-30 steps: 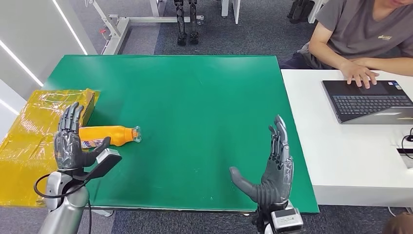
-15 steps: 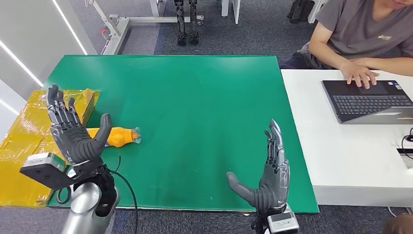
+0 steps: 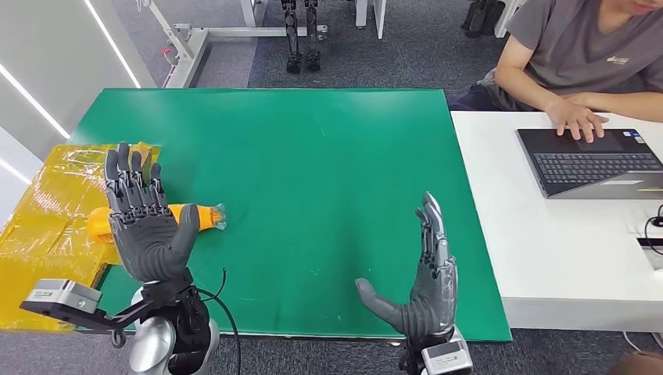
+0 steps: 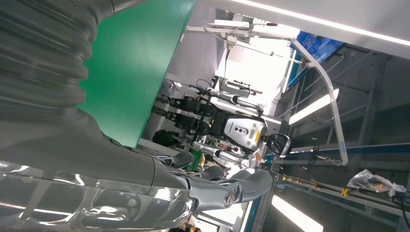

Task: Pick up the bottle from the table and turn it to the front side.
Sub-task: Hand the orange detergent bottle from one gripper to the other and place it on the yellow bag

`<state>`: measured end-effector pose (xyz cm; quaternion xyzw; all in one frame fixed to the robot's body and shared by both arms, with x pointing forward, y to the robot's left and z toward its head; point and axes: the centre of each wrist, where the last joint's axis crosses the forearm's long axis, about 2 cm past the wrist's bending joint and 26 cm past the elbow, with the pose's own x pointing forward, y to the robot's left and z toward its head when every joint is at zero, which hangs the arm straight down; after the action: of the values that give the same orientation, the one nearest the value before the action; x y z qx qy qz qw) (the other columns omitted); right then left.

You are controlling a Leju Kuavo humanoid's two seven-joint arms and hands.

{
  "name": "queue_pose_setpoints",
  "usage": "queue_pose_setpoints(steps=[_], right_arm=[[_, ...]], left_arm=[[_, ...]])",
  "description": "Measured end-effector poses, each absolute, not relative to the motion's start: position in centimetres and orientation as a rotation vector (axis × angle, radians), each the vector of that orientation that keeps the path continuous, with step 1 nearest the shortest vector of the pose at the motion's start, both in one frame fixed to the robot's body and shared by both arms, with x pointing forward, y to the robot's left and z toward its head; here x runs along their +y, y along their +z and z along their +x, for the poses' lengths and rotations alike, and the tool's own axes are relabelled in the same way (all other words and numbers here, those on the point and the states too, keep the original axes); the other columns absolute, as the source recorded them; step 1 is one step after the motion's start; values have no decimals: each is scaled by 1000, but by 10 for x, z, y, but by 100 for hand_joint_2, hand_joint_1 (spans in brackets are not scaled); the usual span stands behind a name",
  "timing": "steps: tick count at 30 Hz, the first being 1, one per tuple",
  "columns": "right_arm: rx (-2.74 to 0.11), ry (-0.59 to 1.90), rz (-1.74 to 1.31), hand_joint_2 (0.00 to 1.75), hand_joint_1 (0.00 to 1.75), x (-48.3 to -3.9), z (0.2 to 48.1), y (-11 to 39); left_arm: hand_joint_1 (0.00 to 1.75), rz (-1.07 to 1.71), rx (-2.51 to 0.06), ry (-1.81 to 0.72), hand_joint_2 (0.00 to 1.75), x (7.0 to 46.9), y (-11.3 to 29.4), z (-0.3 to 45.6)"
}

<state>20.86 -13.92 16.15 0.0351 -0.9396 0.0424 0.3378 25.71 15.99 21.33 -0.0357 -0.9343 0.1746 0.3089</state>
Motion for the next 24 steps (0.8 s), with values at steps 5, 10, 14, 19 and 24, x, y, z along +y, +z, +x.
queue_pose_setpoints(steps=[5,10,14,19,24], right_arm=[[-2442,116,122,175,0,-137,210,161],[-2449,120,130,175,0,-137,217,164],[-2444,107,113,175,0,-137,219,164],[-2419,91,99,175,0,-138,217,161],[-2392,94,97,175,0,-139,214,154]], left_arm=[[0,-34,-2460,450,175,161,209,254],[0,-10,-2443,426,175,160,202,247],[0,20,-2440,395,175,158,198,243],[0,35,-2437,360,175,158,193,238],[0,58,-2430,337,175,159,189,235]])
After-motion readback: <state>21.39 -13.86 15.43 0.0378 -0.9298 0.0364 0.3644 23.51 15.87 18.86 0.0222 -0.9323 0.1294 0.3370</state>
